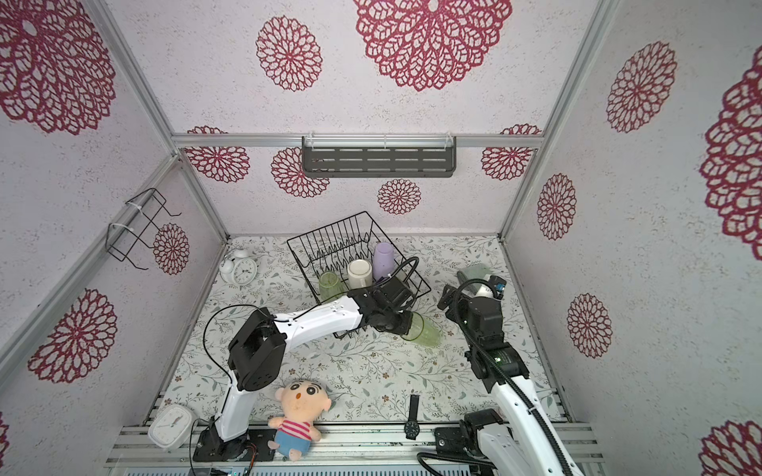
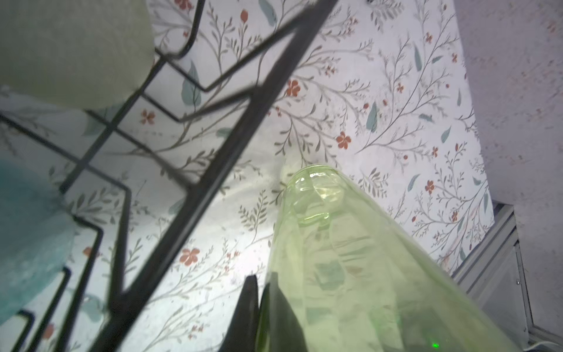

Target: Load the cups into the dish rack

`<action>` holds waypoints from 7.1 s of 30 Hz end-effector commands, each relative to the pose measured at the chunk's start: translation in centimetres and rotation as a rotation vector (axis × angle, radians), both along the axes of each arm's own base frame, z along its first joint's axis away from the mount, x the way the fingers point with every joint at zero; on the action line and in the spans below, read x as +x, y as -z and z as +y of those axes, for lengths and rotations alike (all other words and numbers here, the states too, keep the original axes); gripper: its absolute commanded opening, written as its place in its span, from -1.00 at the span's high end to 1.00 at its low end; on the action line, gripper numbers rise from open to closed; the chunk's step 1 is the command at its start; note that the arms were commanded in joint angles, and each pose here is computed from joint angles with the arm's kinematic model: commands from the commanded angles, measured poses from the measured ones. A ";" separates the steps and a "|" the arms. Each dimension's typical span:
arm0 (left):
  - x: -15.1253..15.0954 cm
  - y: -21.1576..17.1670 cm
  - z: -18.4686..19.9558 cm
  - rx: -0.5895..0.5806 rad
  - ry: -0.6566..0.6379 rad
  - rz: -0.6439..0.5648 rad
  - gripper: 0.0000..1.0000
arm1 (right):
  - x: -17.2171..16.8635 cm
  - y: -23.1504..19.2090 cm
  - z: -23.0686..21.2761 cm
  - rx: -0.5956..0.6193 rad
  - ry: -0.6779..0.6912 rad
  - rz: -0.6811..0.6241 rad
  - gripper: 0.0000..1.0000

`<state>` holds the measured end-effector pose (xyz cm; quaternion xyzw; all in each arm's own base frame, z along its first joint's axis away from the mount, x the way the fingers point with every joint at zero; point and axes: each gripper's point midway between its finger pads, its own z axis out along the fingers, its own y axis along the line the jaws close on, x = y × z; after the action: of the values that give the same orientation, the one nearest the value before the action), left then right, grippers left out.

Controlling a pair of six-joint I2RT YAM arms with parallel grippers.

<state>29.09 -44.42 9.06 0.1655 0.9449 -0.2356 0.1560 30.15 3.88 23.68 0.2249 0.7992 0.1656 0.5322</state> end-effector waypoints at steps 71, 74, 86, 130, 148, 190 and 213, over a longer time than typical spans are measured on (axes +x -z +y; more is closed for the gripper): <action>0.6 -20.5 19.9 -1.084 -0.172 -0.141 0.44 | -0.2 -10.4 30.3 0.858 -1.017 -0.086 -0.59; 1.0 -19.8 21.1 -1.077 -0.218 -0.149 0.31 | 0.3 -10.0 30.2 0.826 -0.987 -0.084 -0.52; 1.0 -16.9 27.1 -0.890 -0.427 -0.222 0.03 | 1.4 -7.6 28.6 0.603 -0.865 -0.067 -0.47; -1.5 -11.6 36.8 -0.417 -0.816 -0.334 -0.17 | 4.2 2.6 33.0 -0.603 -0.825 0.056 -0.40; -0.9 -11.4 36.6 -0.432 -0.813 -0.330 -0.21 | 5.3 6.0 33.4 -0.617 -0.787 0.083 -0.55; -0.8 -15.2 47.8 0.113 -1.148 -0.649 -0.99 | 2.5 -2.8 3.4 -0.577 0.028 -0.240 -0.98; 5.1 -7.8 51.0 0.562 -0.900 -0.833 -0.95 | 4.9 9.7 -3.5 -0.644 -0.064 -0.219 -0.98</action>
<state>32.44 6.04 15.21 -0.1626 0.8264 0.1829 0.5071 33.63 -1.15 11.67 0.0125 0.7876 -0.1201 0.6043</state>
